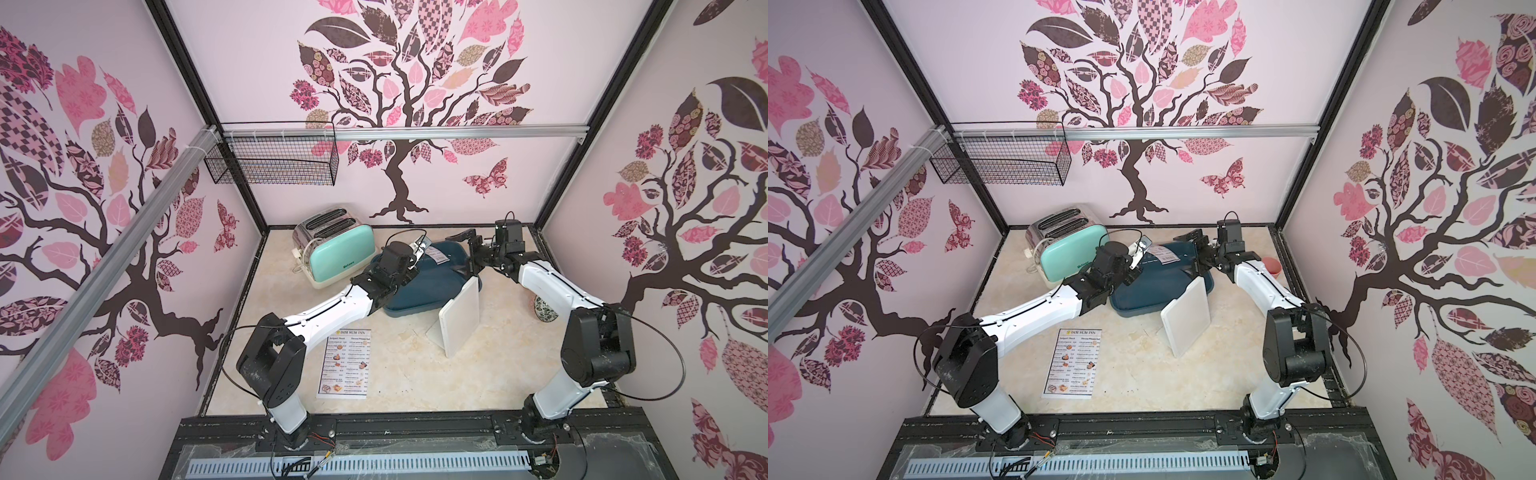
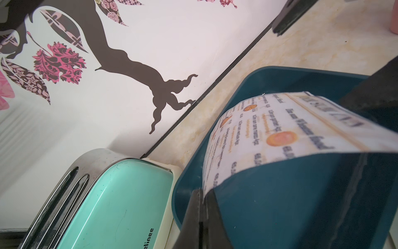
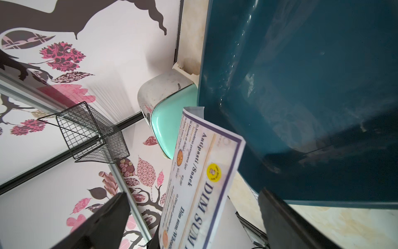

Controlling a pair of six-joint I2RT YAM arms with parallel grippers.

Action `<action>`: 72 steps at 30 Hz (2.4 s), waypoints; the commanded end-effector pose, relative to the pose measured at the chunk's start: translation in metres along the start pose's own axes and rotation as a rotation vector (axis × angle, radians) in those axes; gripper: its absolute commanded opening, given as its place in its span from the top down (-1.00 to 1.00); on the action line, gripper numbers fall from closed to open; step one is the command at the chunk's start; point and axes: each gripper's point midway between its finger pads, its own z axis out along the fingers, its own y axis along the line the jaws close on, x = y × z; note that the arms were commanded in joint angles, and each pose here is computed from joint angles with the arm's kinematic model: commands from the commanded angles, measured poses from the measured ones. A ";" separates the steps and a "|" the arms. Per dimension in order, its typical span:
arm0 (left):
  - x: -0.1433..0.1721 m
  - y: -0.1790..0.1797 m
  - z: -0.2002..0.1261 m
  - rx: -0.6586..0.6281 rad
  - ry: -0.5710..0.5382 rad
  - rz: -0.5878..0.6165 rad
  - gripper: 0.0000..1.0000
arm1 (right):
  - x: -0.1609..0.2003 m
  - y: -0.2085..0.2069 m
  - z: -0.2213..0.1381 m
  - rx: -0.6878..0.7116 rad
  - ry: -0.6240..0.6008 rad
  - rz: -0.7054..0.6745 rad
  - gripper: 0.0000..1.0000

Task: Replace the menus in the menu holders
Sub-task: Pick up the menu from the storage box.

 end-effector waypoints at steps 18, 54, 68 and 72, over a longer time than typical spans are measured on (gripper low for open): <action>-0.023 0.009 -0.007 -0.018 -0.069 -0.107 1.00 | 0.000 0.043 0.005 -0.193 0.058 0.071 -0.07; -0.081 0.089 -0.166 0.144 -0.336 -0.190 -0.42 | 0.068 0.123 -0.122 0.029 -0.242 -1.350 1.00; -0.184 0.006 -0.240 0.866 -0.609 0.024 -0.71 | 0.181 0.108 -0.241 0.106 -0.269 -2.099 1.00; -0.194 -0.011 -0.244 0.905 -0.633 0.127 -0.84 | 0.193 0.097 -0.254 0.143 -0.213 -2.228 1.00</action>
